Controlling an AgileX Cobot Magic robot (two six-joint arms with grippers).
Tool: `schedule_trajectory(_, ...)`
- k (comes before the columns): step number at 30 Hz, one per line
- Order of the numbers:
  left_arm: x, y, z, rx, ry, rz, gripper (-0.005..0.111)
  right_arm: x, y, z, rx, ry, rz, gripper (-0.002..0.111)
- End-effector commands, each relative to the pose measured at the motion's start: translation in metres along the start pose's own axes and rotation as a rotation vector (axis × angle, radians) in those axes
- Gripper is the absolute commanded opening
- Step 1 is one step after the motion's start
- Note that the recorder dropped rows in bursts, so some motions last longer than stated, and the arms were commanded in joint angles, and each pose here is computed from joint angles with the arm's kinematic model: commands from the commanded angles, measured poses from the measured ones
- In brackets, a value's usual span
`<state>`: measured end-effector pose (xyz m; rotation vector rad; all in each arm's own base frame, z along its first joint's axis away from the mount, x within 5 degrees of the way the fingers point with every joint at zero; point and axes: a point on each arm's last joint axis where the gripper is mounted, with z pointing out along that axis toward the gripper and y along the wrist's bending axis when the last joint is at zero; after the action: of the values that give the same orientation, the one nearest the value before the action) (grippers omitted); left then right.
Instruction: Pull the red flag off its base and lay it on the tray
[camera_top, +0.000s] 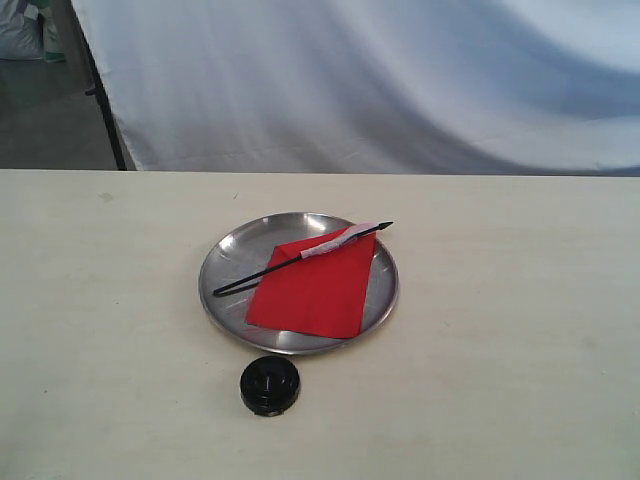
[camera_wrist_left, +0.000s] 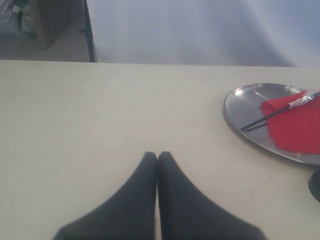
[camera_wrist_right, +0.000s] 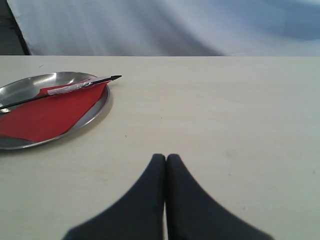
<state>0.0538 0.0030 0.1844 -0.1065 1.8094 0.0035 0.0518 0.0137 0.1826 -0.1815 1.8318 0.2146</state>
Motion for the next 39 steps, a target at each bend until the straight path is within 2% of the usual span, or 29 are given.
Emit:
schedule_trajectory(1,0.0005,-0.0001,0.0001,0.001,-0.005,-0.006,0.0,0.0006,-0.0002,0.0,0.004,-0.006,-0.045,-0.001)
schedule_trajectory(31,0.0005,-0.0001,0.0001,0.001,-0.005,-0.006,0.0,0.0008,0.0008,0.0,-0.008,-0.004,-0.069,-0.001)
schedule_trajectory(39,0.0005,0.0,0.0001,0.001,-0.005,-0.005,0.0,0.0006,-0.0025,0.0,0.053,-0.006,-0.053,-0.001)
